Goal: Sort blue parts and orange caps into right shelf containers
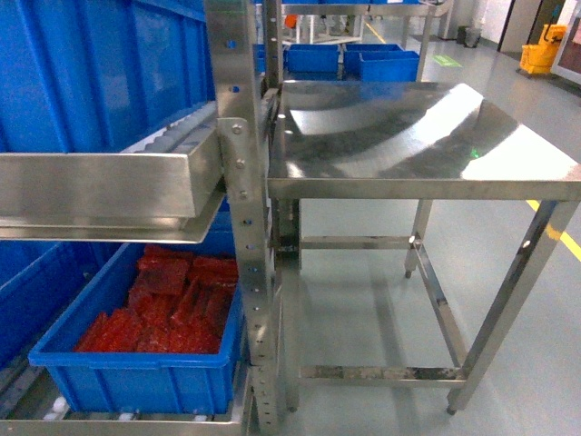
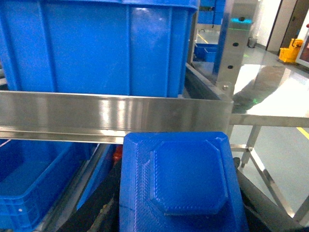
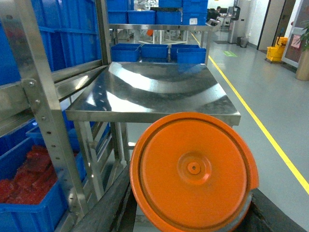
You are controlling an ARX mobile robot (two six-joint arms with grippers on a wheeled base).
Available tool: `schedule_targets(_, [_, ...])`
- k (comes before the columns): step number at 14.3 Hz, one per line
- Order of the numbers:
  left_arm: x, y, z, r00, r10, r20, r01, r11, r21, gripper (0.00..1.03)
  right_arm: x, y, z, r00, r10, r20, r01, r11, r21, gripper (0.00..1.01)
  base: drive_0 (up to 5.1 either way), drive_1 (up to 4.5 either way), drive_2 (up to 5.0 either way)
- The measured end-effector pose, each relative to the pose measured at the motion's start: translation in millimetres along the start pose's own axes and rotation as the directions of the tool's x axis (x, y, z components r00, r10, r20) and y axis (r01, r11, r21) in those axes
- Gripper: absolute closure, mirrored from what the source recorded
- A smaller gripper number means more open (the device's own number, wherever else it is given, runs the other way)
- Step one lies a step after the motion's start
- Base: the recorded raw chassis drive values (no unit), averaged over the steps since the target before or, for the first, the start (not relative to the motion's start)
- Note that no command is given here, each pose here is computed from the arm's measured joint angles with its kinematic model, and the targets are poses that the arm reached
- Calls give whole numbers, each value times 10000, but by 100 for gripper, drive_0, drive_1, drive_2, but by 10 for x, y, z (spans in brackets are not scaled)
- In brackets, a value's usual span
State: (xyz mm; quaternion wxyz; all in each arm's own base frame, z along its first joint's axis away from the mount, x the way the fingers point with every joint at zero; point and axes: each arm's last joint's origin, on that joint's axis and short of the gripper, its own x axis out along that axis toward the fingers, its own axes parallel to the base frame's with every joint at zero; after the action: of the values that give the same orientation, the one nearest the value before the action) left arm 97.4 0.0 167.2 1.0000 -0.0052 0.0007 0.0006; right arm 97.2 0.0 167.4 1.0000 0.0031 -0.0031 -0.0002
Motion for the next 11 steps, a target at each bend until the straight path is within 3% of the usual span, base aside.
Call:
schedule_targets(7, [0, 0, 1, 10000, -12, 15, 12, 10000, 0, 59, 0, 0, -4, 10000, 0, -42, 0, 10000, 0, 59, -476, 107, 367])
schedule_targets(11, [0, 0, 1, 10000, -12, 8, 12, 10000, 0, 59, 0, 0, 0, 10000, 0, 4, 0, 10000, 0, 59, -497, 247, 247])
